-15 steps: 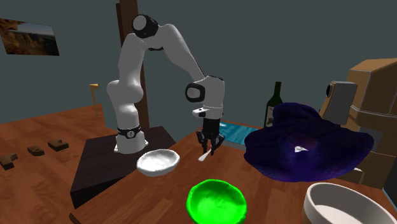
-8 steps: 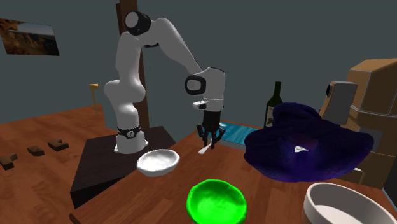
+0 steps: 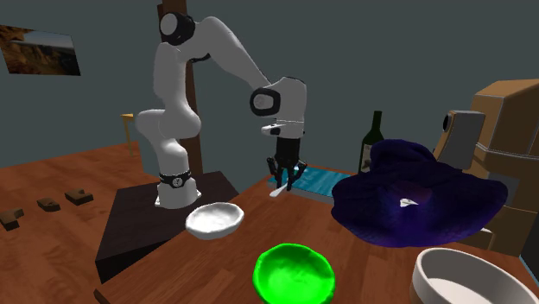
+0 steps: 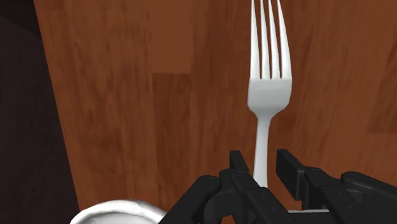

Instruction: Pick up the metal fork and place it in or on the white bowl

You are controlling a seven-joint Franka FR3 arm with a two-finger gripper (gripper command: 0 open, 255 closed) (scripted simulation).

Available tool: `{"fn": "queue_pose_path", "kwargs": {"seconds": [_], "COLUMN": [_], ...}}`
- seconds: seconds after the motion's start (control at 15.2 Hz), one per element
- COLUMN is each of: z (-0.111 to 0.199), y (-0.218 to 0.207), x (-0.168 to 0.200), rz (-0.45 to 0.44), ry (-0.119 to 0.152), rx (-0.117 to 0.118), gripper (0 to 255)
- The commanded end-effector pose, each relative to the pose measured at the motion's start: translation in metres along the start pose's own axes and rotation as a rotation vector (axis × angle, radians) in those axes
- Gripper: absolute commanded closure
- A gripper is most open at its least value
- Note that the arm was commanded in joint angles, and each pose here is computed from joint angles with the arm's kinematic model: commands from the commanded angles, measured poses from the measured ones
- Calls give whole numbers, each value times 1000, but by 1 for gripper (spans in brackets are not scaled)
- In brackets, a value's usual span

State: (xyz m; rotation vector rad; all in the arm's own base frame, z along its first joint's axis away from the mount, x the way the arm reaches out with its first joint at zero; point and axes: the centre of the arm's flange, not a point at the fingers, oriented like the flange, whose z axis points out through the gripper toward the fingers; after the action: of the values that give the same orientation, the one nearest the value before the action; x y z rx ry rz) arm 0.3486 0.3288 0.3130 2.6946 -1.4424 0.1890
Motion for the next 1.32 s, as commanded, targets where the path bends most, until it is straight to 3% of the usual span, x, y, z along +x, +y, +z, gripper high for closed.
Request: {"fn": "queue_pose_path", "kwargs": {"seconds": [0.0,0.46,1.25], "z": [-11,-42,-14], "y": [2,2,99], "x": [1,6,128], "rz": [0,0,0], "ry": [-1,-1,-1], "rx": [0,0,0], "gripper": [255,255,255]}}
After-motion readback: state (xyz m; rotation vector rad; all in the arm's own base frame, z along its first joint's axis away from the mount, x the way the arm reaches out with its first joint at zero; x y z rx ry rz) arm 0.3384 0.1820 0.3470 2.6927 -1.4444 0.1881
